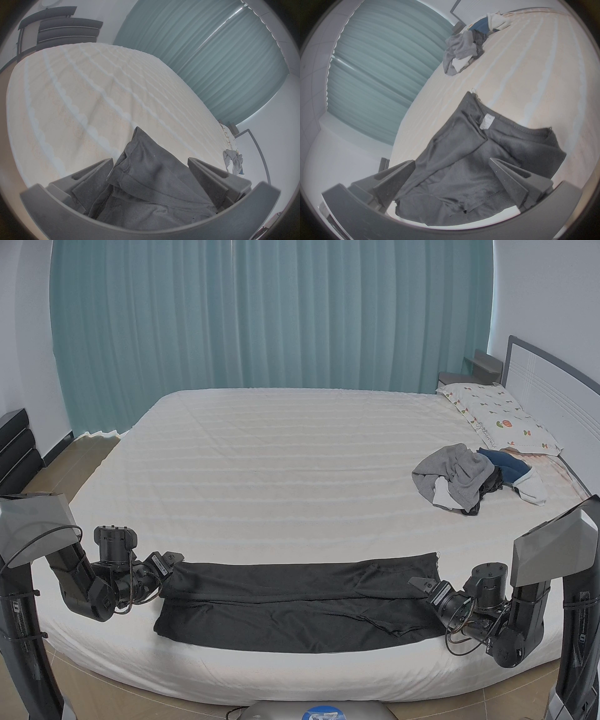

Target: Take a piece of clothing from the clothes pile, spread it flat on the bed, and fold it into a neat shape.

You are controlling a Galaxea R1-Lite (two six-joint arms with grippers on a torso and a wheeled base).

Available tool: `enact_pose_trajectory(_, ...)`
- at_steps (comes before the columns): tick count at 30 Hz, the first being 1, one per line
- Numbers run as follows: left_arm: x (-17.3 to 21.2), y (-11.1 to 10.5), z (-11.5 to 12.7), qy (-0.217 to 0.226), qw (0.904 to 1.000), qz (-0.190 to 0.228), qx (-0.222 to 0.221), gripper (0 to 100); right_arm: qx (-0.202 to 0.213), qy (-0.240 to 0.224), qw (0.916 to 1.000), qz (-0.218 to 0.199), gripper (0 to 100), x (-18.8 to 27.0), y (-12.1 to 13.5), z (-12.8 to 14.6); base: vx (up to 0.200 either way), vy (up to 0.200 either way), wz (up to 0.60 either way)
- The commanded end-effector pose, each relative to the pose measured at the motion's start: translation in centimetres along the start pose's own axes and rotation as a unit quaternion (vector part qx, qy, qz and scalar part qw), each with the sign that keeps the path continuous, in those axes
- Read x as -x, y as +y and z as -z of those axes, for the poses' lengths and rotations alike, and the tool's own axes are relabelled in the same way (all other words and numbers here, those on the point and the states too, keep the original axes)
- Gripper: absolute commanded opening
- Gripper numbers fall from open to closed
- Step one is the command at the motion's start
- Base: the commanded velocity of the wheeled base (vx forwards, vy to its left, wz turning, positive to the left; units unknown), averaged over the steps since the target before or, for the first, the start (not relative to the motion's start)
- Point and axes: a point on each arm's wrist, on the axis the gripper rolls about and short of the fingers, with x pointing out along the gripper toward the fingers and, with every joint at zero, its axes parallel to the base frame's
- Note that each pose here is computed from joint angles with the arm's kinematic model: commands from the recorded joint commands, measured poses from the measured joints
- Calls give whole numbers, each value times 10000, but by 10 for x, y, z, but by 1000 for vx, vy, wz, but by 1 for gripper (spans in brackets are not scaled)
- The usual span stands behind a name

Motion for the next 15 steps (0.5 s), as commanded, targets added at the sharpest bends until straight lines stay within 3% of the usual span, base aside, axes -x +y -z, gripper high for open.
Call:
enact_pose_trajectory(1, 2, -3, -5, -109, 9999, 53, 19, 100, -206, -250, 9991, -273, 100, 9, 12, -15, 0, 0, 0)
enact_pose_trajectory(5, 4, -4, -13, -234, 9995, 92, 190, 100, -339, -305, 9985, -294, 100, 11, 12, -20, 150, 0, 0)
enact_pose_trajectory(9, 4, -1, -5, -68, 9999, 42, 82, 100, -343, -311, 9986, -264, 100, 10, 10, -20, 0, 0, 0)
enact_pose_trajectory(14, -3, 6, 0, 56, 9996, -82, -265, 100, -349, -298, 9986, -245, 100, 10, 9, -21, 0, 0, 0)
enact_pose_trajectory(15, -9, 13, 8, 204, 9983, -191, -506, 100, -353, -255, 9987, -280, 100, 10, 8, -21, 0, 0, 0)
